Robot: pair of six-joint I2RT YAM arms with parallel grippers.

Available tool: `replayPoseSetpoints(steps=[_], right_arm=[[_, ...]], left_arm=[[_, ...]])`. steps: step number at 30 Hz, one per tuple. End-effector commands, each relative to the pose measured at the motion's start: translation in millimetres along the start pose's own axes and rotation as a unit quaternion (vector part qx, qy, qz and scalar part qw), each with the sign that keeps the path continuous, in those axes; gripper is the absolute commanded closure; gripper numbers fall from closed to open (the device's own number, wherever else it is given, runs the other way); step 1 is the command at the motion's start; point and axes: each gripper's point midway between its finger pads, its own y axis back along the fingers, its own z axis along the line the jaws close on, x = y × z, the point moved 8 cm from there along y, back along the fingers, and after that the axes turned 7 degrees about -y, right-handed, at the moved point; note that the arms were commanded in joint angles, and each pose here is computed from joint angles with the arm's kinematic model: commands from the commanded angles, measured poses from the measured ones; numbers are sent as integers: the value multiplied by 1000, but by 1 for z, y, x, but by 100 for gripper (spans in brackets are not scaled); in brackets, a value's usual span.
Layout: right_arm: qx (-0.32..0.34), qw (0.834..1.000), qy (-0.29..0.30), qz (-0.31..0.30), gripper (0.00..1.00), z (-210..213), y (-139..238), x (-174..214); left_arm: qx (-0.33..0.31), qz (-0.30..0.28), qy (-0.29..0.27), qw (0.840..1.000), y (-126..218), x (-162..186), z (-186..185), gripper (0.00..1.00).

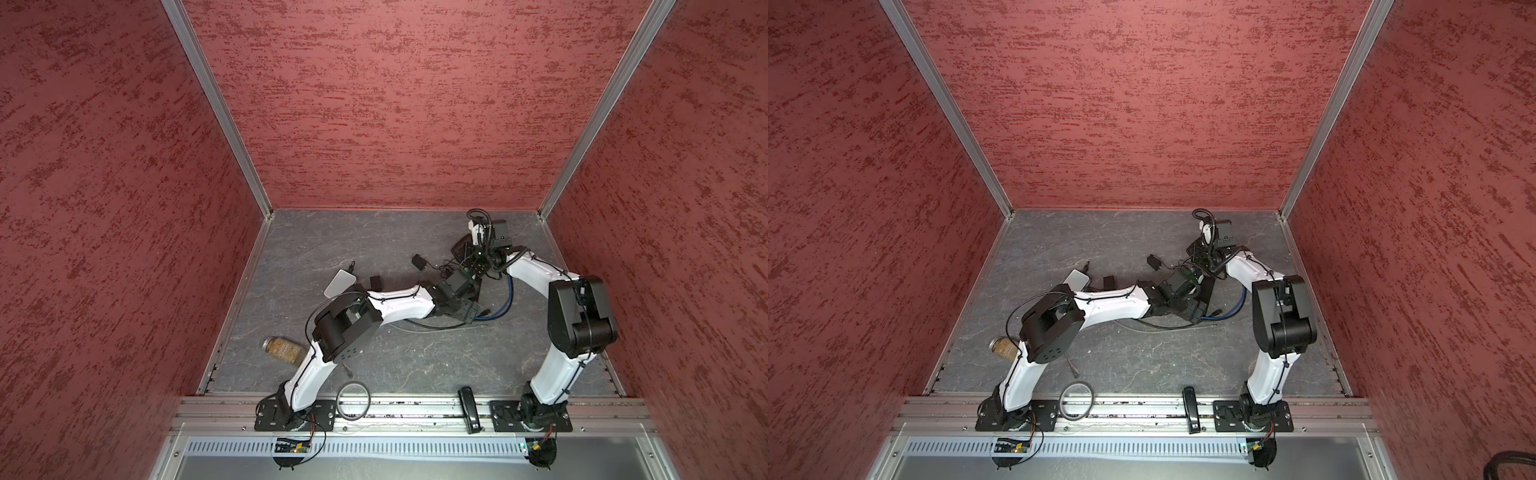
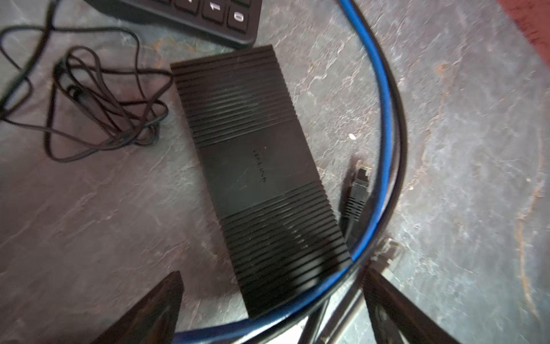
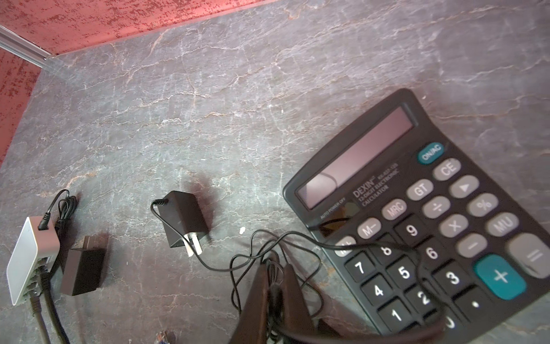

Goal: Insert the plug into the switch port

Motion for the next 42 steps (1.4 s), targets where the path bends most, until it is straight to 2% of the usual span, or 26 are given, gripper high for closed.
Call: replayPoseSetpoints(steps=[1, 15, 21, 23, 25, 27, 32, 36, 42], right_arm=[[9, 1000, 9, -24, 97, -2, 1, -13], [17, 1000, 12, -14, 98, -11, -6, -10], [17, 1000, 11, -11, 98, -12, -7, -7], [15, 1000, 10, -11, 98, -12, -7, -7], [14, 1000, 9, -10, 98, -13, -7, -6], [14, 1000, 10, -10, 98, -13, -7, -6], [15, 1000, 10, -9, 98, -13, -7, -6], [16, 1000, 10, -8, 98, -12, -6, -6], [19, 1000, 10, -9, 98, -12, -4, -6]], left_arm=[[-17, 21, 2, 1000, -8, 2, 0, 4], [-20, 29, -10, 999, -25, -3, -6, 4], [-39, 48, -12, 998, -36, 0, -3, 5], [-47, 51, -11, 998, -37, 3, -2, 10], [-56, 54, -12, 997, -37, 5, 0, 21], [-63, 58, -14, 996, -36, 8, 2, 29], [-75, 47, -10, 996, -26, 12, 11, 31], [-88, 45, -15, 995, -17, 14, 23, 38], [-102, 22, -47, 993, 3, 11, 34, 40]])
